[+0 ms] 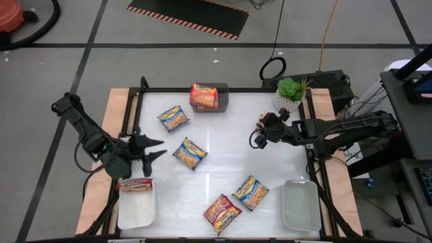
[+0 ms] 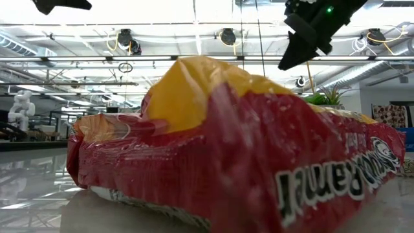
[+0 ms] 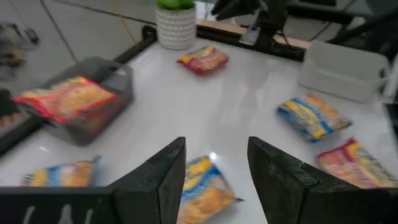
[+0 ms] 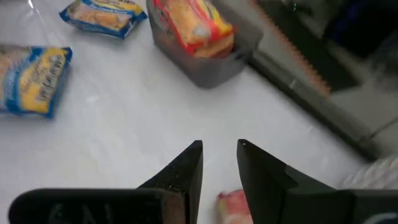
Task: Sort Maruchan noodles
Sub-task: Put the top red noodle pack into the white bin
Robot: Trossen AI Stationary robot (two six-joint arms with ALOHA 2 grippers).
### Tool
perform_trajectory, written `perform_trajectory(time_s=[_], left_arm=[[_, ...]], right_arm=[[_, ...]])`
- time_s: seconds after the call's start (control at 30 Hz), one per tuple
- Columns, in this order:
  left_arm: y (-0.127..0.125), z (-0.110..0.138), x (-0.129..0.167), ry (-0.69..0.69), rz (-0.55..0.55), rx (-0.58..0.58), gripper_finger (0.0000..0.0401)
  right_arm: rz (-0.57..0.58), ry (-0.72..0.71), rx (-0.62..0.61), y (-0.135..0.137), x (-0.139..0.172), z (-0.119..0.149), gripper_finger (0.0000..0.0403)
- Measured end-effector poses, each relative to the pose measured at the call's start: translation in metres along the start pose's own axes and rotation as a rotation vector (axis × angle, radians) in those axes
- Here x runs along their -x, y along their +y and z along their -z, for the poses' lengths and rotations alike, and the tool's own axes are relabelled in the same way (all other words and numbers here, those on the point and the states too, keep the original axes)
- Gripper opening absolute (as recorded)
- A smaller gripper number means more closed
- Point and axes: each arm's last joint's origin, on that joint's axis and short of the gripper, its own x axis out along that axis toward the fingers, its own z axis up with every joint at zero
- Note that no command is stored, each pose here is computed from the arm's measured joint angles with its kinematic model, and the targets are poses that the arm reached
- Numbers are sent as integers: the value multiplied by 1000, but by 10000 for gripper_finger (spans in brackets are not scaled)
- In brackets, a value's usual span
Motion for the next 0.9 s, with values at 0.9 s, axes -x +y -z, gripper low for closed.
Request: perform_trajectory(time_s=[0.9], left_arm=[[-80,15,-49,28,220,-6,177]], right_arm=[[104,297,-329,-11,-21,93,143]])
